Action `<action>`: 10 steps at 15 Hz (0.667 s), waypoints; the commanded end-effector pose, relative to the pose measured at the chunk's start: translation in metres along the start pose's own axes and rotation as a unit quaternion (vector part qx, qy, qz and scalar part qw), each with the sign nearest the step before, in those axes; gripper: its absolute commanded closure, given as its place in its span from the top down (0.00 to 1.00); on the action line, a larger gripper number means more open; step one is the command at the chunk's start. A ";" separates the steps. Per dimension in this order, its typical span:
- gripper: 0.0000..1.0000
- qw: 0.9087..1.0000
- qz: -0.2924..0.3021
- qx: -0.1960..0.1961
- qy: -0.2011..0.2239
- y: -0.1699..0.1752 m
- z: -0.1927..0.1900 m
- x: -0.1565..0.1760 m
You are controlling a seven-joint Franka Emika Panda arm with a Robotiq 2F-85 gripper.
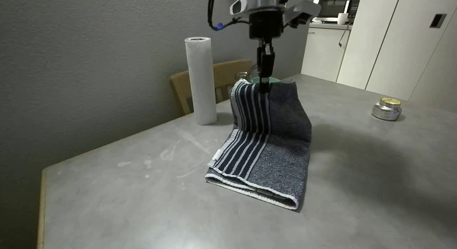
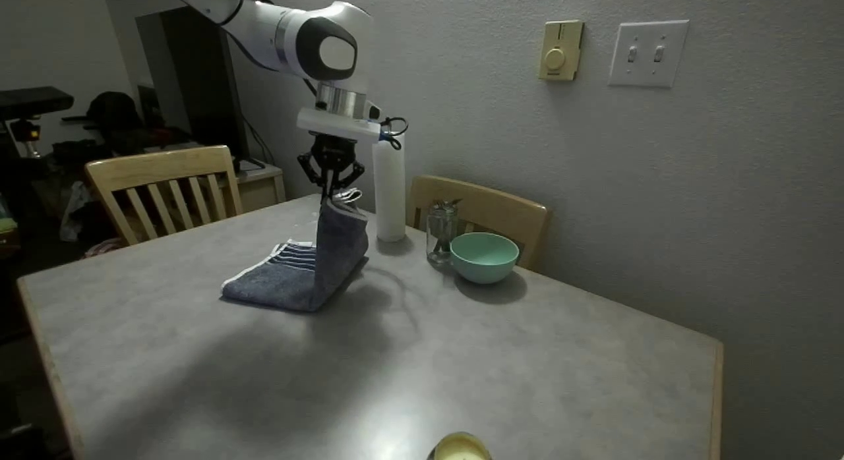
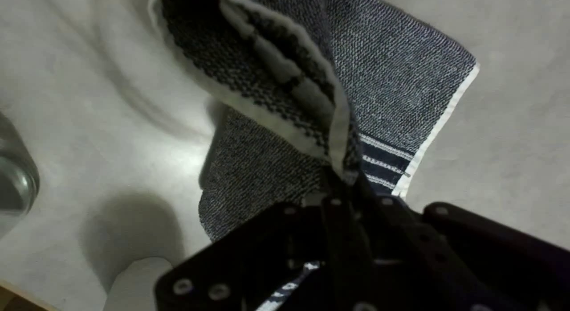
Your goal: Fold the towel from right to left
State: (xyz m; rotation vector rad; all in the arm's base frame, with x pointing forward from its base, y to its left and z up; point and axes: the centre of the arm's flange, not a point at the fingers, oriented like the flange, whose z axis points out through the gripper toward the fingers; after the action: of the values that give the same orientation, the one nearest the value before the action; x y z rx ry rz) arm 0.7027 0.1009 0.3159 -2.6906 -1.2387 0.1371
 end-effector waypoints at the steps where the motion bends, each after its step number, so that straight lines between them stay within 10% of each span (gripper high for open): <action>1: 0.02 0.999 -0.023 -0.011 -0.030 -0.017 -0.006 0.015; 10: 0.02 0.998 -0.035 -0.021 -0.058 -0.049 0.021 0.045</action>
State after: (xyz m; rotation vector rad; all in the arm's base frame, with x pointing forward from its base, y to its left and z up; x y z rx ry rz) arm 0.6896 0.1642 0.3141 -2.6948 -1.3931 0.2191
